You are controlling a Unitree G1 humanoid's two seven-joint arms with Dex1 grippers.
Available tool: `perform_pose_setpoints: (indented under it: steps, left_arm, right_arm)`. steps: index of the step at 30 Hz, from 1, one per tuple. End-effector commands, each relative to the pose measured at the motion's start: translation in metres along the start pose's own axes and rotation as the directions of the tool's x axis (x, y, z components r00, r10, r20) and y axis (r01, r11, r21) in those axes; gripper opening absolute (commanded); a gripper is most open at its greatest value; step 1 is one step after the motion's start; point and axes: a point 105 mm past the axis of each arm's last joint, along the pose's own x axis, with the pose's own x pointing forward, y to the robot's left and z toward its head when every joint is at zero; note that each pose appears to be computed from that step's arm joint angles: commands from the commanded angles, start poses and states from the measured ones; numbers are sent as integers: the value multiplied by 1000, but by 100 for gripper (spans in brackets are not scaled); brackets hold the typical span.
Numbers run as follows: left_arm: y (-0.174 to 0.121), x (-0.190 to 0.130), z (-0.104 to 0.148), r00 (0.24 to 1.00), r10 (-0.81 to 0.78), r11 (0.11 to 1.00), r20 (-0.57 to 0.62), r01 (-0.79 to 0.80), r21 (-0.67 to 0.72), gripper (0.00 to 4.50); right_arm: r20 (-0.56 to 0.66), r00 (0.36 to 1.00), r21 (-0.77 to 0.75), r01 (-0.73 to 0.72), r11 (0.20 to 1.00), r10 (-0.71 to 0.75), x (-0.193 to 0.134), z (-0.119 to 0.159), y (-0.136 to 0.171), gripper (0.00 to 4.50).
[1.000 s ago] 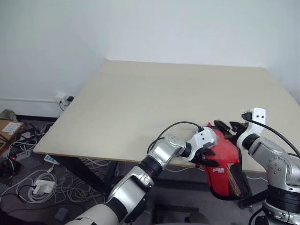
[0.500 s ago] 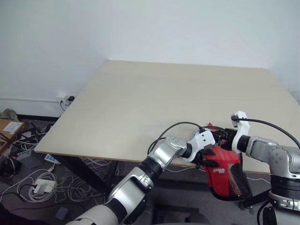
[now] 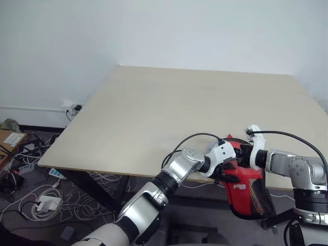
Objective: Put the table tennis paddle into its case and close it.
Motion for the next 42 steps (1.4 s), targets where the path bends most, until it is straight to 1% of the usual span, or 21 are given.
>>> perform_pose_setpoints:
  steps: [1,3,5,8,14,16,20,23,29,32,35,38,42]
  left_arm:
    - [6,3,-21,993,42,998,-111,-47,-49,247]
    - [7,2,-23,991,48,997,-125,-55,-54,247]
    - [8,2,-26,988,60,996,-142,-69,-57,247]
    - [10,2,-28,986,68,995,-151,-79,-63,247]
    - [7,3,-29,986,62,994,-152,-74,-79,247]
    - [7,2,-29,986,61,993,-153,-75,-88,247]
    - [7,2,-30,986,65,992,-156,-82,-101,247]
    - [7,2,-31,985,65,991,-159,-83,-104,247]
    - [6,2,-35,982,65,990,-180,-87,-115,247]
    - [5,2,-37,981,65,989,-184,-88,-117,247]
    - [4,2,-37,980,63,989,-186,-86,-118,247]
    - [4,2,-37,980,63,989,-188,-86,-121,247]
    - [5,2,-37,980,64,988,-190,-88,-124,247]
  right_arm:
    - [169,986,-98,25,995,-8,-5,39,10,104]
    - [241,969,-97,73,993,-47,-4,54,5,59]
    - [299,949,-89,137,987,-105,-3,66,-2,37]
    - [324,927,-86,228,970,-190,3,73,-12,35]
    - [328,891,-106,364,926,-313,12,75,-31,35]
    - [349,877,-60,373,926,-331,11,80,-35,35]
    - [340,858,9,406,914,-385,7,83,-50,35]
    - [349,834,68,433,899,-428,0,87,-61,35]
    - [336,740,193,552,812,-583,-30,87,-97,35]
    - [340,713,237,566,789,-614,-48,88,-105,35]
    - [344,714,253,556,792,-610,-60,88,-106,35]
    - [326,748,247,523,816,-578,-87,79,-105,35]
    - [260,796,194,512,837,-547,-109,64,-100,34]
